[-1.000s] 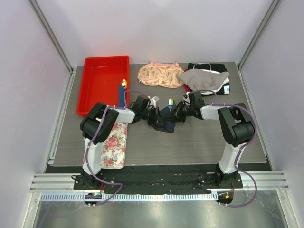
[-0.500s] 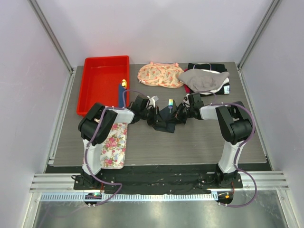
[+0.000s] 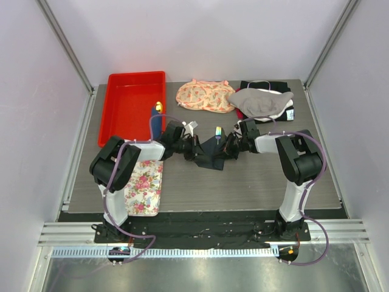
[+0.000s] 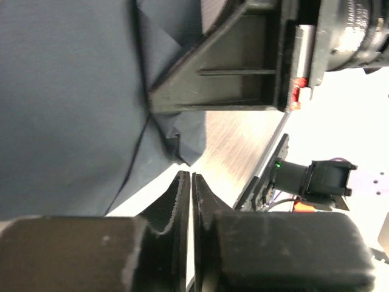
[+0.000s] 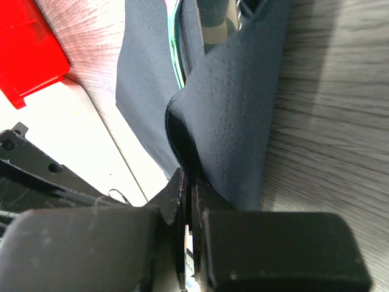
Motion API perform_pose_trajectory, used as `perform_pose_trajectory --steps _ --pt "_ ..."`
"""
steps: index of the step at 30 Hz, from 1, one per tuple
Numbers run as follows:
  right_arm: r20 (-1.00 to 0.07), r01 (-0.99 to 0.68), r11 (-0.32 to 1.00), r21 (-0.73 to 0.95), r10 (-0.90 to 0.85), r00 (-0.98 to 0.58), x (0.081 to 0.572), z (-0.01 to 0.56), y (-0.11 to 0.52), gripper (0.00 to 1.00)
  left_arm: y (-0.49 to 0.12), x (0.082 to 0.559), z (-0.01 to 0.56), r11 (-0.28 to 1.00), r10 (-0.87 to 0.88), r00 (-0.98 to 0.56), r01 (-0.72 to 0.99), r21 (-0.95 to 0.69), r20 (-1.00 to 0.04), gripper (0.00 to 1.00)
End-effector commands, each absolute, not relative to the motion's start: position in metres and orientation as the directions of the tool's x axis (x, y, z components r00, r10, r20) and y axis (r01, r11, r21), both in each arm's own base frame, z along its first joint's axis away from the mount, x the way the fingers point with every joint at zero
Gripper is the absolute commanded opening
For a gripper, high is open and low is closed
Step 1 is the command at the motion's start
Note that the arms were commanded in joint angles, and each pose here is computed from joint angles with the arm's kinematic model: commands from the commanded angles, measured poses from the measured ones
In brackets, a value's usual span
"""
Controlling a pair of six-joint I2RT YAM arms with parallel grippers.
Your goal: Place the utensils on the paper napkin and roll it up
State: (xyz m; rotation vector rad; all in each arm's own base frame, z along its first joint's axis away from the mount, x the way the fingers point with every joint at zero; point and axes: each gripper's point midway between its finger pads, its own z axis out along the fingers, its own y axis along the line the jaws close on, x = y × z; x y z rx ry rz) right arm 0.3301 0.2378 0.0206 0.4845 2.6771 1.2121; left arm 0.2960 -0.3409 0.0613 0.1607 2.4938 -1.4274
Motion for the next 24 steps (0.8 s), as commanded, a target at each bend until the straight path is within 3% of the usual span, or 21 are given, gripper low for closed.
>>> perform_pose_trajectory --steps 1,12,24 --pt "-0.079 0.160 0.613 0.774 0.345 -0.935 0.343 0.041 0.246 0.01 -0.332 0.302 0.052 0.562 -0.046 -0.959 0.206 -0.801 -0.279 0.02" --pt "-0.111 0.123 0.615 0.779 0.328 -0.938 0.344 0.054 0.259 0.01 -0.322 0.299 0.013 0.664 -0.016 -0.975 0.155 -0.731 -0.221 0.00" --pt "-0.072 0.169 0.633 0.755 0.337 -0.939 0.343 0.034 0.261 0.01 -0.323 0.296 0.007 0.662 -0.019 -0.980 0.134 -0.738 -0.196 0.00"
